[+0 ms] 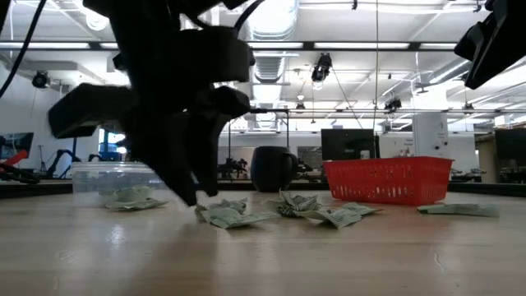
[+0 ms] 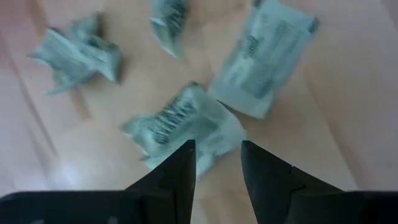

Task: Pick and place items into bin
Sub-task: Put the stevia packet into the transparent bin

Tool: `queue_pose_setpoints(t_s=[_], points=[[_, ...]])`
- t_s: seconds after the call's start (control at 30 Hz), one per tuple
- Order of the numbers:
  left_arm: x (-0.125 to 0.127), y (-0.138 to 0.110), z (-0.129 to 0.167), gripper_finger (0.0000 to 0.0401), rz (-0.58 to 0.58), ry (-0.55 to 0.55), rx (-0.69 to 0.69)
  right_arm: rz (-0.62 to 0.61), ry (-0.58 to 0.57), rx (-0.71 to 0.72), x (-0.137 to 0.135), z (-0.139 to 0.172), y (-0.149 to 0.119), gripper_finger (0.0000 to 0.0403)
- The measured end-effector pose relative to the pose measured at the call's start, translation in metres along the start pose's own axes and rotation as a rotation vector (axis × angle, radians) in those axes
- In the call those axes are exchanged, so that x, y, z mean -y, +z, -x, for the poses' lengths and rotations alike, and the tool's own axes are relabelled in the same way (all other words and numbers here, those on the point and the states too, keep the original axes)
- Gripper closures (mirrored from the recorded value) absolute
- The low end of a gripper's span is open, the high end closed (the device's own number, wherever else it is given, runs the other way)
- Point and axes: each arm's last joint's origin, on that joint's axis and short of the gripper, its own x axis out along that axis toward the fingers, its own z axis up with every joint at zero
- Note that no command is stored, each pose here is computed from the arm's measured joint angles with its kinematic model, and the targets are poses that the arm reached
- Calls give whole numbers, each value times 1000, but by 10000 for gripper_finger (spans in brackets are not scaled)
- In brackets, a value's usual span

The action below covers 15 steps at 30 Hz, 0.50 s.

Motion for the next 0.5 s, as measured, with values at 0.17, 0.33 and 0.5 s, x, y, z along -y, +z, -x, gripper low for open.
queue_pose_setpoints(t_s=[0.17, 0.33, 0.5], points=[[4, 0, -2, 290, -5, 1, 10, -6, 1, 1, 0, 0, 0, 332], [3, 0, -2, 290, 2, 23, 2, -3, 2, 1, 0, 0, 0, 330], [4, -1, -4, 290, 3, 23, 4, -4, 4, 2, 0, 0, 0, 337]])
